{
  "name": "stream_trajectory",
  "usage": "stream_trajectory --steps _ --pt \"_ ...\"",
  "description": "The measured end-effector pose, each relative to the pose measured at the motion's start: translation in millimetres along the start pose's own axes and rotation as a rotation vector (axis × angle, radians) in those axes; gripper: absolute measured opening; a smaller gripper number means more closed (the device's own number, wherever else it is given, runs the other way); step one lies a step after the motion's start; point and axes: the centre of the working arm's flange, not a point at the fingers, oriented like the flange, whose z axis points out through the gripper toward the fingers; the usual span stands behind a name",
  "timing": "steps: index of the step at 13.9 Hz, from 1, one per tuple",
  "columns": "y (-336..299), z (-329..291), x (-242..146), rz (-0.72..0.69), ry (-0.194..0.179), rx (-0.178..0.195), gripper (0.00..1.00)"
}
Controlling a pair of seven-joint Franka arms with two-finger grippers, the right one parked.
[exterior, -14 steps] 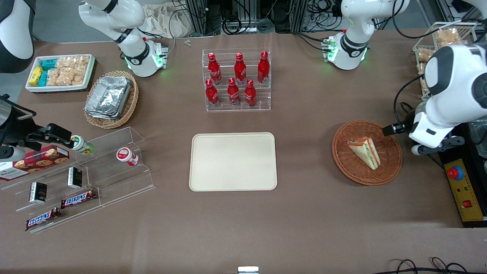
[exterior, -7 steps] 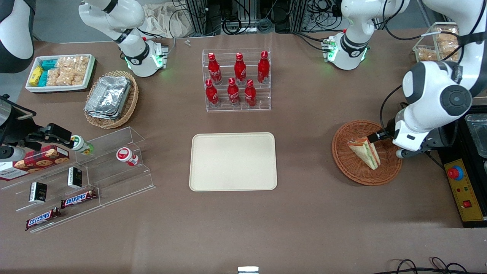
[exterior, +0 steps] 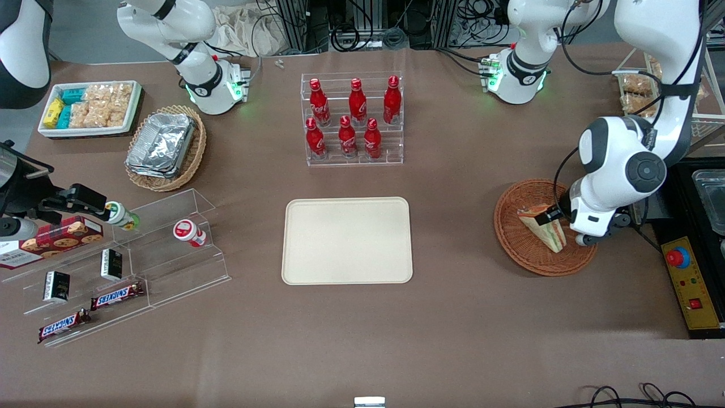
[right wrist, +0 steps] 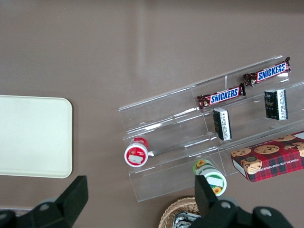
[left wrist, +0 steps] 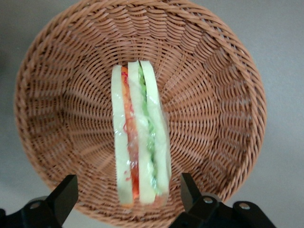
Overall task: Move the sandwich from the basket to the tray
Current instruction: 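Lower the open left gripper over the wrapped sandwich in the basket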
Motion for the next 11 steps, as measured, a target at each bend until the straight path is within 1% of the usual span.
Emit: stream_trajectory --steps 4,5,7,8,10,11 --pt "8.7 15.6 -2.2 -0.017 -0.01 0.004 0.92" --pt "9.8 15.2 -2.6 -0.028 -0.009 0.004 0.86" --pt "10.5 14.8 -2.7 -0.051 -0.008 0.004 0.66" --pt "10.6 14.6 -2.6 -0.058 -0.008 0.003 0.54" --pt "11.5 12.2 -1.3 -0.063 -0.003 0.001 0.35" --pt "12.3 9.4 -0.1 -0.064 -0.002 0.0 0.3"
